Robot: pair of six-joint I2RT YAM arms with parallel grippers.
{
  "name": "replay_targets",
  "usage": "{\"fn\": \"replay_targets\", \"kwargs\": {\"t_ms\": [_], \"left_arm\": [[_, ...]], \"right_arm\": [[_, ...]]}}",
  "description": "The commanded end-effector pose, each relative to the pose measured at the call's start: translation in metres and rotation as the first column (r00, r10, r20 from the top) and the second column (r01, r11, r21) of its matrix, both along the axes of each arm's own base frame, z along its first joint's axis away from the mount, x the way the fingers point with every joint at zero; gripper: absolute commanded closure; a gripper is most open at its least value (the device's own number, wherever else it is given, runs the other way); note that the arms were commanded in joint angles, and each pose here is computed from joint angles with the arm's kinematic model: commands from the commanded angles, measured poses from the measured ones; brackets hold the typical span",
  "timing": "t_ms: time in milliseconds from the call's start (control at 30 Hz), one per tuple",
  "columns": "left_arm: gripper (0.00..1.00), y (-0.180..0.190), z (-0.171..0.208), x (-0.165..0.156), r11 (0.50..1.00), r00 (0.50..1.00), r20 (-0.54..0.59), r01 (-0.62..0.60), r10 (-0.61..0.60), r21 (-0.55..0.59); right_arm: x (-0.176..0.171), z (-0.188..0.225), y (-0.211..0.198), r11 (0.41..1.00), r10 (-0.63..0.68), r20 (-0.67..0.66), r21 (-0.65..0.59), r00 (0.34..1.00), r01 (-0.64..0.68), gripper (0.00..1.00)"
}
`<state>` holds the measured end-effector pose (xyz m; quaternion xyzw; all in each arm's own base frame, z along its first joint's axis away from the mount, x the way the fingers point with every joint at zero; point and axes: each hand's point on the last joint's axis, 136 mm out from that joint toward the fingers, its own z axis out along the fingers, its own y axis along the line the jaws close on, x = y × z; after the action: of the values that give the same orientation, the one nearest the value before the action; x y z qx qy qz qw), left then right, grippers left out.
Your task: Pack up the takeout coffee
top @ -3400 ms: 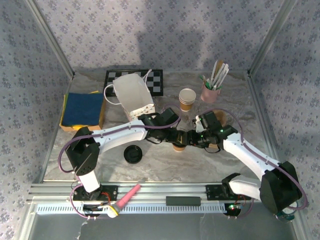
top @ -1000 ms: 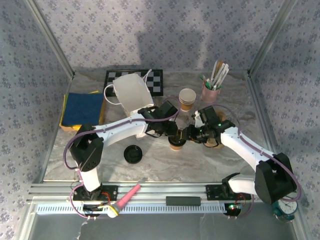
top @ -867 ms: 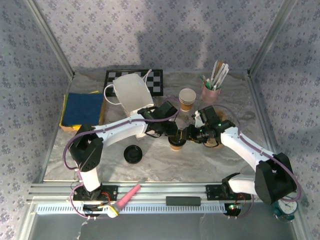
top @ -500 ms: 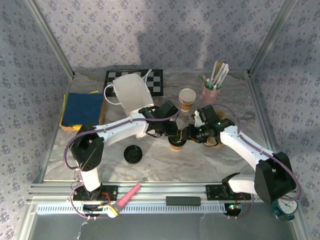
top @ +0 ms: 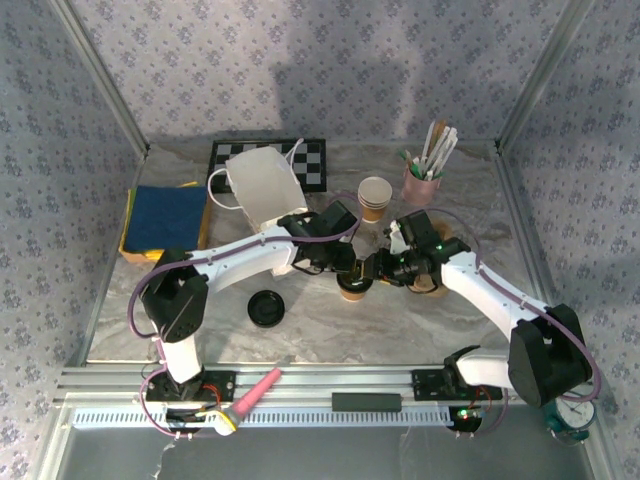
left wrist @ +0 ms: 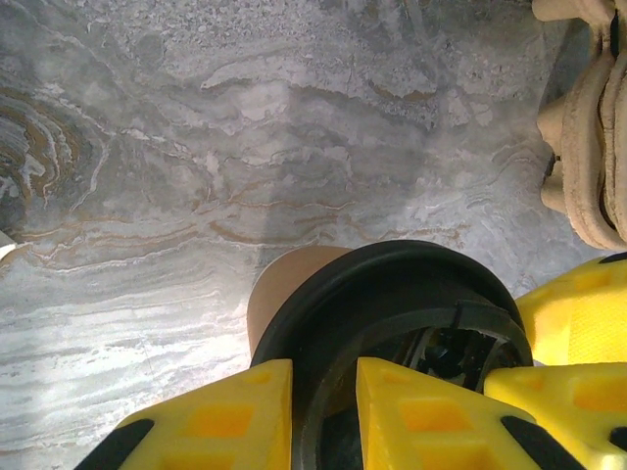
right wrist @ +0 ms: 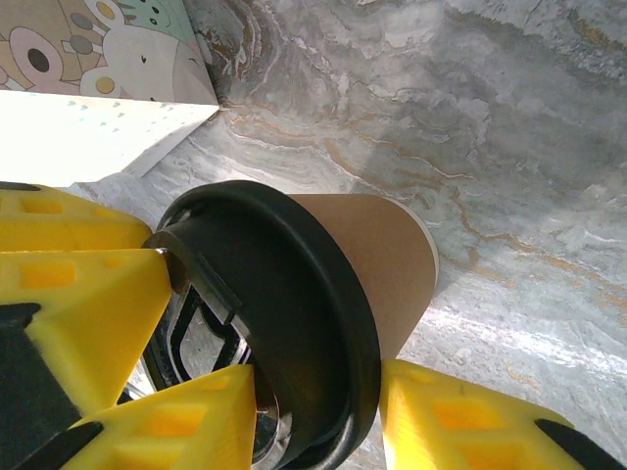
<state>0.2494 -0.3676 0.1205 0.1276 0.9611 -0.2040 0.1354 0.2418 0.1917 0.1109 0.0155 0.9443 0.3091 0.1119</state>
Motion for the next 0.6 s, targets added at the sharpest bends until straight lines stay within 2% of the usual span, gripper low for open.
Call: {"fn": "replay_targets", "kwargs": {"t_ms": [0, 233, 567], "left_arm": [[0.76, 0.017, -0.025, -0.020, 0.991, 0.995, -0.092, 0.034, -0.022, 0.129], [0.68, 0.006, 0.008, -0.012, 0.996, 0.998, -0.050, 0.034, -0.030, 0.077], [0.50, 0.000, 0.055, 0.000, 1.000, 1.000, 0.012, 0.010, -0.010, -0.001]], "right_arm": [[-0.007, -0.004, -0.012, 0.997, -0.012, -0.041, -0.081, 0.999, 0.009, 0.62], [0.003, 0.021, -0.009, 0.998, -0.018, 0.006, -0.060, 1.000, 0.018, 0.52], [0.006, 0.037, -0.016, 0.995, -0.032, 0.049, -0.093, 0.998, 0.037, 0.44]]}}
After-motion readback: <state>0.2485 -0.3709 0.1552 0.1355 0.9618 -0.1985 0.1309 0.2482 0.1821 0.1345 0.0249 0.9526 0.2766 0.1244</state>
